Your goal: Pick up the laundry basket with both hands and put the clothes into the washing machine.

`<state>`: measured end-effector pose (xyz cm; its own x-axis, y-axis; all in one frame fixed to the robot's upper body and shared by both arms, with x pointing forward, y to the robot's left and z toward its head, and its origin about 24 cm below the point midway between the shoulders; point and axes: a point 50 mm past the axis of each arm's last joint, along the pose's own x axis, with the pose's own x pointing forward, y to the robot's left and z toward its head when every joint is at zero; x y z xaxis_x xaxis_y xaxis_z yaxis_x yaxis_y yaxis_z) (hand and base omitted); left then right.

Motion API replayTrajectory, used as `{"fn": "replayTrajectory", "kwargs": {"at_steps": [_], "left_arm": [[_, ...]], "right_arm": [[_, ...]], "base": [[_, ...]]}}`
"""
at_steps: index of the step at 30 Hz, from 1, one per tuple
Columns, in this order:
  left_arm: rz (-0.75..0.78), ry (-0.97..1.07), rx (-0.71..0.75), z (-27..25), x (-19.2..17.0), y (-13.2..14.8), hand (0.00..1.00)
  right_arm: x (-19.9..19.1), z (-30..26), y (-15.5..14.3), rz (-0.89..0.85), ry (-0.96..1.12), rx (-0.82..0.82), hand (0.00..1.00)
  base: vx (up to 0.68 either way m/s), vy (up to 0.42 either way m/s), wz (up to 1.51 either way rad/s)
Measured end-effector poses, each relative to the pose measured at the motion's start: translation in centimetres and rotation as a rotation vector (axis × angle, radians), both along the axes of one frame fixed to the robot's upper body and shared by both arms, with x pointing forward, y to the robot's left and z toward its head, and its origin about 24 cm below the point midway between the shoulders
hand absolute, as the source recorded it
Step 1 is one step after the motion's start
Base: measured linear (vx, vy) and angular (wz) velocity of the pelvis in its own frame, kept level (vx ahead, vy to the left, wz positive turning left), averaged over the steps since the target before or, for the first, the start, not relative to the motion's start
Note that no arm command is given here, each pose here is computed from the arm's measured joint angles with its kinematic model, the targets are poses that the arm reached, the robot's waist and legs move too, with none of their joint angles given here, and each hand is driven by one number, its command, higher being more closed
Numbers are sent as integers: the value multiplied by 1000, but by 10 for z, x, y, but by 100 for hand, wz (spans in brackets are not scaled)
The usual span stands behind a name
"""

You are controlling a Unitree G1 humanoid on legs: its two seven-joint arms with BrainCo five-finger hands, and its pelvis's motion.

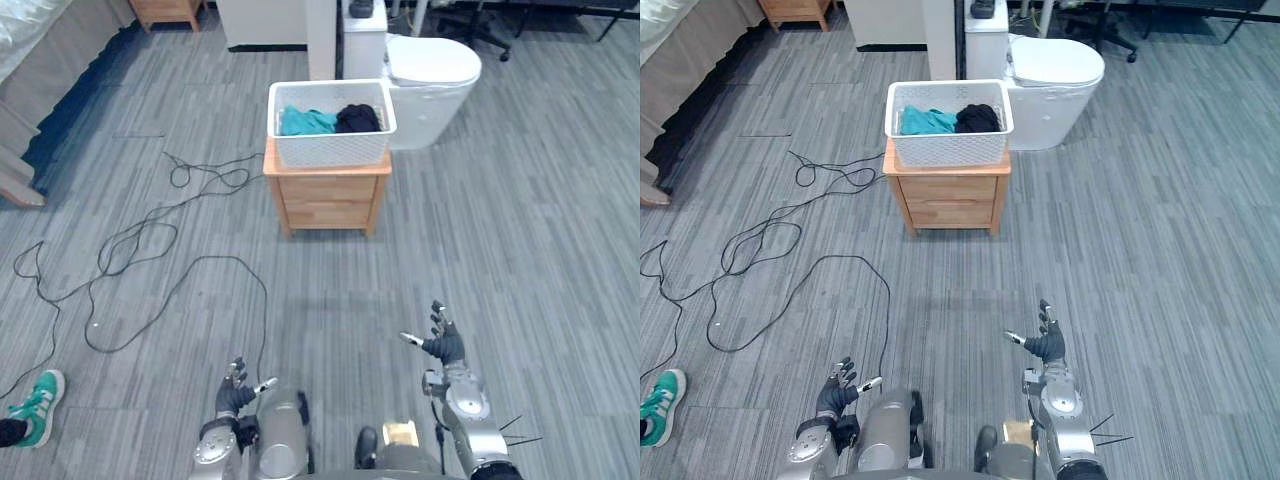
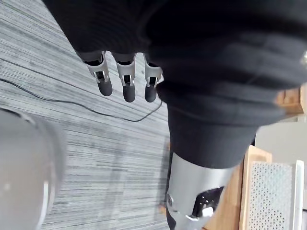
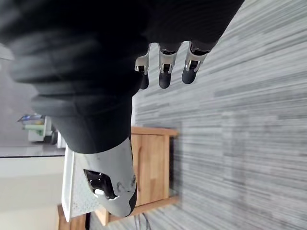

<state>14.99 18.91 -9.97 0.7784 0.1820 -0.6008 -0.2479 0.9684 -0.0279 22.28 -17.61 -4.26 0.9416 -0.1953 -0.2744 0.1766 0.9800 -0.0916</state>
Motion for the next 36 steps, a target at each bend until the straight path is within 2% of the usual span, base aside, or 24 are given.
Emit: {"fn": "replayTrajectory", "kwargs": {"at_steps": [2,8,15,20,22,25,32,36], "left_arm": [[-22,35,5,-4,-8,-2,0],[-92,-3,36,3,6,-4,0],[-81,-9,59,3,4,2,0],[-61,67,30,-10,-17,-3,0],[-37,57,-2,-10,-15,-9,0],[-14,98,-16,-15,-27,-7,0],[-14,110,-23,-16,-28,-8,0],[-8,75,-10,-9,-23,-3,0]], "right_arm": [[-5,-10,-1,-5,50,-6,0],[-14,-21,13,19,104,10,0],[-16,-23,31,82,108,14,0],[-37,-39,15,33,203,-4,0],[-37,-36,8,17,186,-14,0],[-35,-32,14,17,167,3,0],[-35,-22,-7,-128,120,8,0],[-32,-8,-14,-155,54,-4,0]], "base": [[654,310,-47],[735,345,-21],[437,100,-2],[411,-94,46],[327,-108,36],[302,-62,-35],[279,96,-25],[170,127,6]]}}
